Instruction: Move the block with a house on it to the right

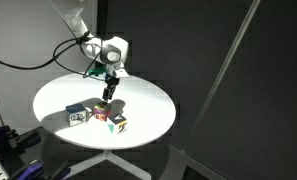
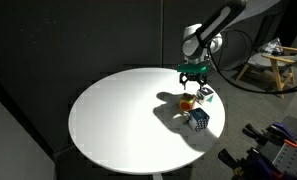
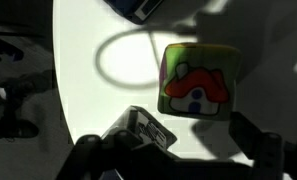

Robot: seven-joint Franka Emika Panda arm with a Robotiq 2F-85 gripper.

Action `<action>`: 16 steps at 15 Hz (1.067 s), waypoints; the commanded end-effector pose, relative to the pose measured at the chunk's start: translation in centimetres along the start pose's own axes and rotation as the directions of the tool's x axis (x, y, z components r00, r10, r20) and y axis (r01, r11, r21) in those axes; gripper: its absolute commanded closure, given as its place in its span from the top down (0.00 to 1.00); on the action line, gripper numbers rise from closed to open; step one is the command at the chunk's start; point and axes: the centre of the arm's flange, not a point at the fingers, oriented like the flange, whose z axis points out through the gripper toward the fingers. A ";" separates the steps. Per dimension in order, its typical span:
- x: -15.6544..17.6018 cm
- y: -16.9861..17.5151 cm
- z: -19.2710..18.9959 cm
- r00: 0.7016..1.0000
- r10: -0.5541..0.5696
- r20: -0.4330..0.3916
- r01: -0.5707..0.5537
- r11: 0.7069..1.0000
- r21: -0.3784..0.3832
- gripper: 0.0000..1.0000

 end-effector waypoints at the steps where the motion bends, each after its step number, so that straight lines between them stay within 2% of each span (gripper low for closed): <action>1: 0.3 -0.1 -1.1 1.000 0.003 0.013 -0.003 1.000 -0.009 1.00; 4: 0.1 0.4 -1.6 0.999 -0.047 0.009 0.047 0.999 -0.018 1.00; 8: -0.5 1.2 -2.5 0.983 -0.181 -0.026 0.180 0.983 -0.029 1.00; 12: -1.5 2.0 -3.6 0.939 -0.336 -0.075 0.332 0.942 -0.055 1.00; 16: -3.1 2.8 -4.3 0.877 -0.470 -0.101 0.463 0.882 -0.086 1.00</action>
